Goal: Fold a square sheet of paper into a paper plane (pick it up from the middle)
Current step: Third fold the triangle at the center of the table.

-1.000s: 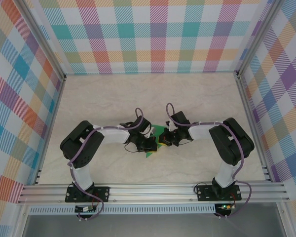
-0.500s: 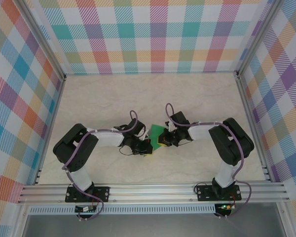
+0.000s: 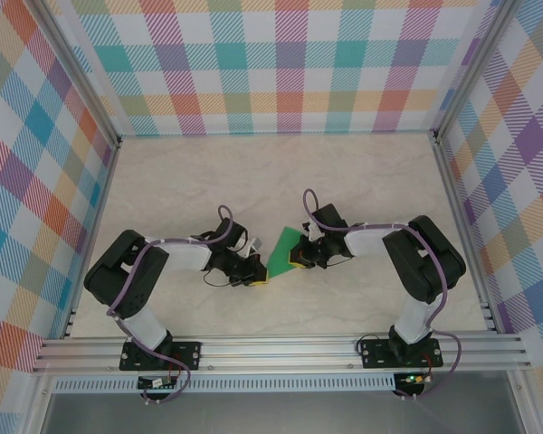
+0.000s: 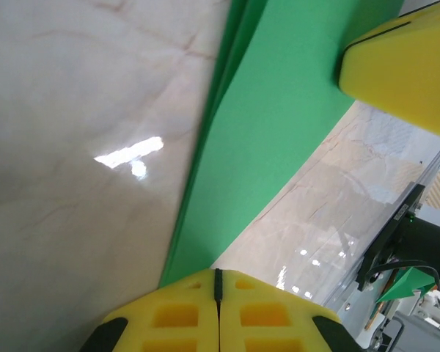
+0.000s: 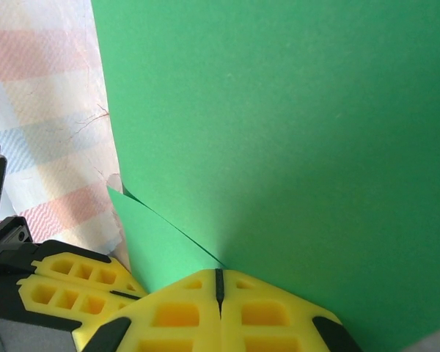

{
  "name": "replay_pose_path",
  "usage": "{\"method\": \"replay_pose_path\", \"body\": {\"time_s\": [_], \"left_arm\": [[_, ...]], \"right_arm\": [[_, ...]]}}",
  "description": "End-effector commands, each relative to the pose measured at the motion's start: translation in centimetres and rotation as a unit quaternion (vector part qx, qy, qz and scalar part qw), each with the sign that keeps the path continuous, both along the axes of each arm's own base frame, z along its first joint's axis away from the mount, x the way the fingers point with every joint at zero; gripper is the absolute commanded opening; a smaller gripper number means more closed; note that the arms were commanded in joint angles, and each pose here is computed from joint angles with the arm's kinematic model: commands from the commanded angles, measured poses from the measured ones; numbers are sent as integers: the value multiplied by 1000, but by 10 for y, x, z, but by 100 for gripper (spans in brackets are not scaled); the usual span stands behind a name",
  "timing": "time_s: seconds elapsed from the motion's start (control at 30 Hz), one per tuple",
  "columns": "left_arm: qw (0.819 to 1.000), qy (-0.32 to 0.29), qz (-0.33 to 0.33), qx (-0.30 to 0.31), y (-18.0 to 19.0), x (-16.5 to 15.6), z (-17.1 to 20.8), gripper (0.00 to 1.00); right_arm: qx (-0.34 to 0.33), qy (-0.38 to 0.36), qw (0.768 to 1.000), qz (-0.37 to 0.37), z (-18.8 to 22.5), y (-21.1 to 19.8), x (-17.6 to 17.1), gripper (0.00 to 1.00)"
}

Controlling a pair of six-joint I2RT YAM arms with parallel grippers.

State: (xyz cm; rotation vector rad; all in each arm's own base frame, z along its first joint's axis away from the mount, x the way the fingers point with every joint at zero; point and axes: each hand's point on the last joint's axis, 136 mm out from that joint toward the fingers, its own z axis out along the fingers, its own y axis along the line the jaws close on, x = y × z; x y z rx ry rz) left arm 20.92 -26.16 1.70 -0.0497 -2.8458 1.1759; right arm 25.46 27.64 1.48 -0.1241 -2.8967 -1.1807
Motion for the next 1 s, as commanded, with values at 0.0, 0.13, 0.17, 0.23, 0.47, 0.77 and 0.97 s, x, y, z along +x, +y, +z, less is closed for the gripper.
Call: {"method": "replay_pose_path", "body": {"time_s": [0.0,0.13,0.17,0.23,0.47,0.77,0.97], "left_arm": [[998,43,18,45,29,-19,-13,6],[998,42,33,29,36,-16,-5,6],[998,38,37,15,34,-14,1,7],[999,27,42,-12,26,-7,15,10],[996,-23,48,-67,1,29,59,13],[998,9,34,-44,-9,33,31,14],[999,33,36,-11,1,20,5,13]], "right_arm": [[-69,27,997,-10,-31,-22,-9,1],[-70,27,997,-10,-31,-22,-9,1],[-69,26,997,-10,-30,-22,-8,1],[-69,26,997,-10,-30,-22,-8,1],[-69,26,997,-9,-29,-21,-7,1],[-69,24,997,-8,-27,-20,-6,2],[-70,24,997,-7,-27,-21,-7,2]]}}
